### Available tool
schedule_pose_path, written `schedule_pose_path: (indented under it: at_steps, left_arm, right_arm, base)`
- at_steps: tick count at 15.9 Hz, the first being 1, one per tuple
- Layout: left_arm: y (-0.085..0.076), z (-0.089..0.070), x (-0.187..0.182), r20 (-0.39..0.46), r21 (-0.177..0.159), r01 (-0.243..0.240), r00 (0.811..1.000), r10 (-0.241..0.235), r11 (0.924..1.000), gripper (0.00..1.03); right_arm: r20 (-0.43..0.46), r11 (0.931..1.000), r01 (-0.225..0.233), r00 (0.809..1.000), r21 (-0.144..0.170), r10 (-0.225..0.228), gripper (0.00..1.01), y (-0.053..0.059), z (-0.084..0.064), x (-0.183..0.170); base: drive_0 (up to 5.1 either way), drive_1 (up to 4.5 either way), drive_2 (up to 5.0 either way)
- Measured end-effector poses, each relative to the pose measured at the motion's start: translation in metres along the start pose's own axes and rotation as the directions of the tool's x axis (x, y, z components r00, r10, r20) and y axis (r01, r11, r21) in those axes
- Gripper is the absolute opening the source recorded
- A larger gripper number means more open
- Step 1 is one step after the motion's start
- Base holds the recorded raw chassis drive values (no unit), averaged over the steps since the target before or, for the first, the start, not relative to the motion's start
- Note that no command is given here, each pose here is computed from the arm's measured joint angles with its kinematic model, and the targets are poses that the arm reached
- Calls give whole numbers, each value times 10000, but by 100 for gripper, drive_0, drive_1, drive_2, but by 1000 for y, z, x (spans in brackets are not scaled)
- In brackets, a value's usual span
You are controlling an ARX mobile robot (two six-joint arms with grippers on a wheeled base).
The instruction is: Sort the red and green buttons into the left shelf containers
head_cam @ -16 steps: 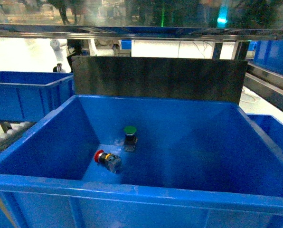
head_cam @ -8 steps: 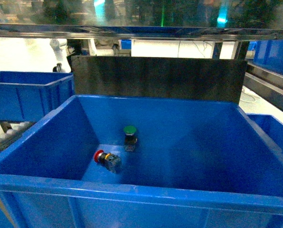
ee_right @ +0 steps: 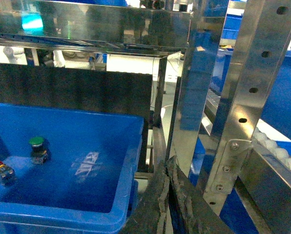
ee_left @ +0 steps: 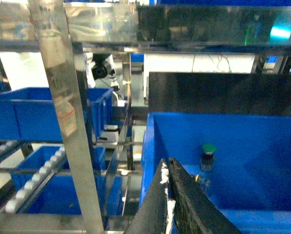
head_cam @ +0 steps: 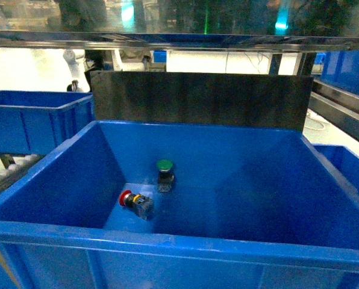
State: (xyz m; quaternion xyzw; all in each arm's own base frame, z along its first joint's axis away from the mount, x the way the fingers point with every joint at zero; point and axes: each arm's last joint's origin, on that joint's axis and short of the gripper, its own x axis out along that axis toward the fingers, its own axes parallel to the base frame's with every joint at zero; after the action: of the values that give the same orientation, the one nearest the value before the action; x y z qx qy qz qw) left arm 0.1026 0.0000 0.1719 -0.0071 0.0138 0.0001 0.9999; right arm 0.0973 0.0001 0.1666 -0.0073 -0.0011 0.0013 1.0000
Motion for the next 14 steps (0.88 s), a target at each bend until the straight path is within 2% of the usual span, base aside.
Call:
schedule_pose_path:
  at_steps: [1,2,4,9,10,13,14]
  left_arm:
    - [0,-8,-5,-134,0,6,9999,-6,10000,2]
    - [0,-1,-5,530,4,15,9986,-15,10000,2]
    - [0,-5,-5,271,4,11,9996,-12,10000,2]
    - [0,-5,-5,278,-4,12,9996,-12,10000,3]
    - [0,-5,-5,282,0,12,9996,-12,10000,11]
    - [0,-5,-5,282,0,12,9996,-12,10000,47]
    - [0,-5,-5,282,0,8,9996,-8,10000,56]
  right_arm:
    - [-15,10000,0,10000,0,0,2,0,0,0]
    - [-8,10000,4,10000,0,-4,2,0,0,0]
    - [11,10000,4,10000,0,-4,2,0,0,0]
    - [0,10000,0,10000,0,0,2,0,0,0]
    - [0,10000,0,10000,0,0,11,0,0,0]
    - [0,10000,0,10000,0,0,47,0,0,0]
    - [0,10000,0,10000,0,0,56,0,0,0]
  base:
    - [0,0,0]
    - [0,0,0]
    - [0,0,0]
    - [0,0,0]
    - [0,0,0]
    - [0,0,0]
    - [0,0,0]
